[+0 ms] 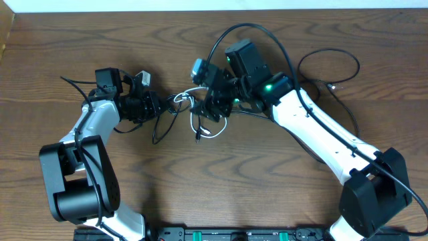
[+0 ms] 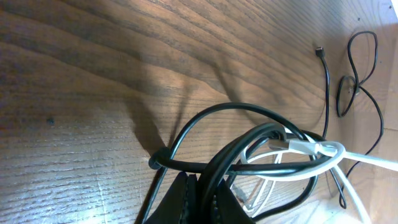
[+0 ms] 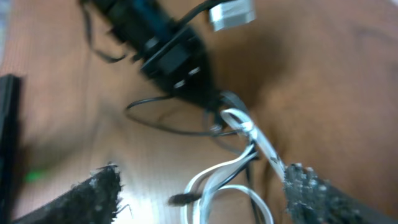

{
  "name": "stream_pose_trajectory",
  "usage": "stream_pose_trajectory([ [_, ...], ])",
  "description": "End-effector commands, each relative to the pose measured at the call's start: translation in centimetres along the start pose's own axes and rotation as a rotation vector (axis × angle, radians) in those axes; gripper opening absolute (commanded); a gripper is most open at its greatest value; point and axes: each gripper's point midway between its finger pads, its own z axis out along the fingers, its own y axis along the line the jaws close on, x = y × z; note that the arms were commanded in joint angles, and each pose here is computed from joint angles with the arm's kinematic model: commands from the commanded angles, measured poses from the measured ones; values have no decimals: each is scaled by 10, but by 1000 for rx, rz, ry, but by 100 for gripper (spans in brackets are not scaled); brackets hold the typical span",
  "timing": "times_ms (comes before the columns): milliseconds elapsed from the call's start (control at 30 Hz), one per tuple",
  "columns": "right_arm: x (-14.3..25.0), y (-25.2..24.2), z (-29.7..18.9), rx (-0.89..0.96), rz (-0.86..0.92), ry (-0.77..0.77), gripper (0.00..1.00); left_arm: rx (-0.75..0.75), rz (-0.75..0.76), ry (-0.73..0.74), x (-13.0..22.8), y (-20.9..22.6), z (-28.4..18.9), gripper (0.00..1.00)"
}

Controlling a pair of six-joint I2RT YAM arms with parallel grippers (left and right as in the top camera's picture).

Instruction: Untangle cables

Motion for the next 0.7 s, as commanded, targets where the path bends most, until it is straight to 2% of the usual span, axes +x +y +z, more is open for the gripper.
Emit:
stream_pose_trajectory([
  [0,-9,-28,-4,142,47,-19,87,-11,-21,-1,-1,6,1,8],
  [133,-23,-44,-5,228,11,-69,89,-10,-18,1,-1,5,1,8],
  [233,-25,-49,0,239,4,-82,87,-10,-18,1,-1,5,1,7],
  [367,-4,-51,24,216,24,-29,72,-10,-18,1,-1,5,1,7],
  [467,14,-51,42,194,46,13,57,-10,-18,1,-1,5,1,8],
  [533,25,-50,53,183,87,37,58,-10,-18,1,-1,5,1,7],
  [667,37,-51,71,171,97,58,66,-10,-18,1,-1,5,1,8],
])
